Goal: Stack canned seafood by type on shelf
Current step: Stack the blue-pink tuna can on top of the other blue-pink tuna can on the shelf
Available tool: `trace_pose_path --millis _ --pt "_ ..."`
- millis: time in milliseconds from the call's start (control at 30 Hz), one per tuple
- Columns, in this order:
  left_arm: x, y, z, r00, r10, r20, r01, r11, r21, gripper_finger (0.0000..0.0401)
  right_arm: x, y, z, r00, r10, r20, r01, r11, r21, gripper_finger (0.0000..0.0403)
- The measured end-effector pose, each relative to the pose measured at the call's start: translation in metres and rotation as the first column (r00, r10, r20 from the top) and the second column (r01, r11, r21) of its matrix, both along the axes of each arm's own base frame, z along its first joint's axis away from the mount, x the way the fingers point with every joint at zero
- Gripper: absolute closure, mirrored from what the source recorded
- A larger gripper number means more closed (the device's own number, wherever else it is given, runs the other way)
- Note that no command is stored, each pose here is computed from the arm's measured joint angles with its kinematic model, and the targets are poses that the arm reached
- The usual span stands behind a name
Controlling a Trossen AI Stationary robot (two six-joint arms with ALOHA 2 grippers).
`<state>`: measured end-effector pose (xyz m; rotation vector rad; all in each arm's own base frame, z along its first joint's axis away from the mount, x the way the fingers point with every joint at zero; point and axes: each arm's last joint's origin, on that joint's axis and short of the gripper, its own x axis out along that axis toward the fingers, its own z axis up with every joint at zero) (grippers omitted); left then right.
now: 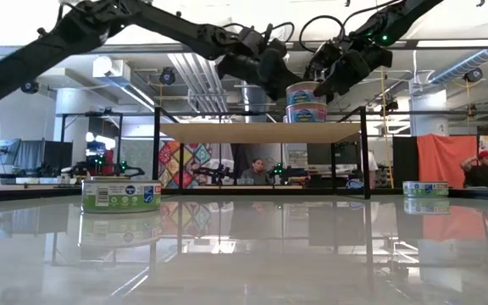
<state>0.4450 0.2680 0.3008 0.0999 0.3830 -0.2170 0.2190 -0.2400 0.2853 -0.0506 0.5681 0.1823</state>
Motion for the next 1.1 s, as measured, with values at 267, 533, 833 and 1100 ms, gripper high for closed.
trace_pose_path --millis 267,533,833,1100 --pt "0.001 -0.003 -0.003 0.997 0.001 -0.082 0.002 0.999 0.032 0.0169 0.000 0.000 0.001 1.000 -0.005 -0.002 0.005 1.000 -0.006 0.0011" --pt "0.000 -0.004 -0.005 0.993 0.033 -0.117 -0.029 0.999 0.040 0.0169 -0.004 0.003 0.011 0.998 -0.058 -0.037 0.056 0.997 -0.056 0.0005" --pt "-0.001 -0.003 -0.007 0.990 0.042 -0.134 -0.036 0.998 0.045 0.0169 -0.007 0.005 0.017 0.997 -0.074 -0.036 0.070 0.993 -0.092 0.0004" --pt "-0.002 -0.004 -0.008 0.988 0.041 -0.146 -0.035 0.999 0.039 0.0169 -0.008 0.005 0.017 0.989 -0.124 -0.076 0.117 0.989 -0.091 0.0003"
